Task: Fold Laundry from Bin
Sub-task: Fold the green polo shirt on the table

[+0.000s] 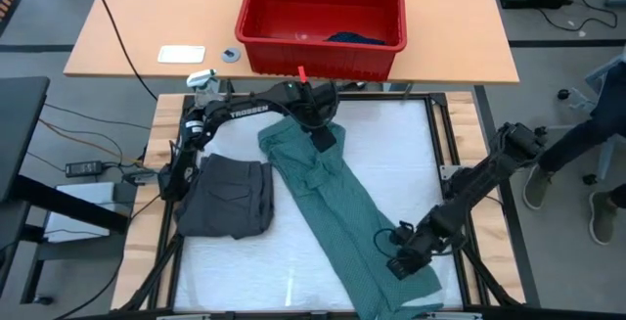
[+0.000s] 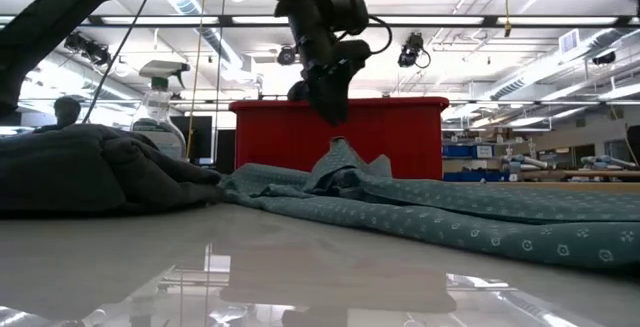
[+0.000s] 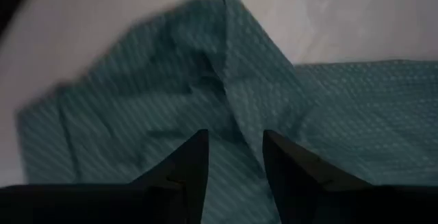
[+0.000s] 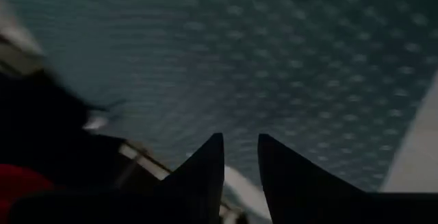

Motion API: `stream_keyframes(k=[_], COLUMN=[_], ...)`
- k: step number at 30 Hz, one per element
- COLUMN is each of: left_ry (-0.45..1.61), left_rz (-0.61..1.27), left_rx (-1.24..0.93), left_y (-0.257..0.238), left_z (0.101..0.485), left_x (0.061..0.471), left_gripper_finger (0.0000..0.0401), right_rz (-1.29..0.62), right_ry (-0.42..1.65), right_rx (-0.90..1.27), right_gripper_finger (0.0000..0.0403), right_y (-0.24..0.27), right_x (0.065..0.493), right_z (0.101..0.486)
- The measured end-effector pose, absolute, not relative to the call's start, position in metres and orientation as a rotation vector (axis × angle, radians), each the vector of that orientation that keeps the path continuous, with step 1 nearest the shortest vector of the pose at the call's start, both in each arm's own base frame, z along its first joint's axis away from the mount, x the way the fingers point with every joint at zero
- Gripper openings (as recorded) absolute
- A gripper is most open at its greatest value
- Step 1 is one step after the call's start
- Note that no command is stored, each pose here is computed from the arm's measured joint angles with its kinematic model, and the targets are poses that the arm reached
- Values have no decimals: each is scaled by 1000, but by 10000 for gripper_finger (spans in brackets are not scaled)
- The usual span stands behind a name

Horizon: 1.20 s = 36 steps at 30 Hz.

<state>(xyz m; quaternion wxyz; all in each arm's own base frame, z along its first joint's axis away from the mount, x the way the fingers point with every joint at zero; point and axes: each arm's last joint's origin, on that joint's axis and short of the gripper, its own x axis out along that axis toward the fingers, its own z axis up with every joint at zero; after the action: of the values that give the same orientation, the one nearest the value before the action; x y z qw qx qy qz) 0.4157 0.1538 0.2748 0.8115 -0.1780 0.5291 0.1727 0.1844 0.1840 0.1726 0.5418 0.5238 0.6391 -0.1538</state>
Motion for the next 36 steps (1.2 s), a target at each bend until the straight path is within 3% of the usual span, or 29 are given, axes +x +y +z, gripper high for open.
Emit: stream_keyframes(k=[4, 8, 11, 17, 25, 36], left_ry=[1105, 1036, 1019, 1044, 1059, 1136], left_rz=[253, 149, 108, -9, -108, -182], left_rx=[-207, -154, -162, 42, 160, 155], left_y=[178, 210, 238, 268, 289, 290], left_z=[277, 273, 254, 225, 200, 156], left_x=[410, 405, 401, 396, 390, 396], left_gripper_finger=[140, 125, 118, 117, 117, 114], right_rz=[-353, -522, -609, -609, -572, -565], right_ry=[1327, 1149, 1072, 912, 848, 814], right_rx=[1265, 1225, 1212, 1219, 1276, 1320], right_gripper_finger=[103, 103, 105, 111, 113, 111], right_y=[171, 127, 88, 20, -38, -63], right_x=[191, 205, 221, 244, 246, 242], right_z=[192, 188, 183, 189, 192, 193])
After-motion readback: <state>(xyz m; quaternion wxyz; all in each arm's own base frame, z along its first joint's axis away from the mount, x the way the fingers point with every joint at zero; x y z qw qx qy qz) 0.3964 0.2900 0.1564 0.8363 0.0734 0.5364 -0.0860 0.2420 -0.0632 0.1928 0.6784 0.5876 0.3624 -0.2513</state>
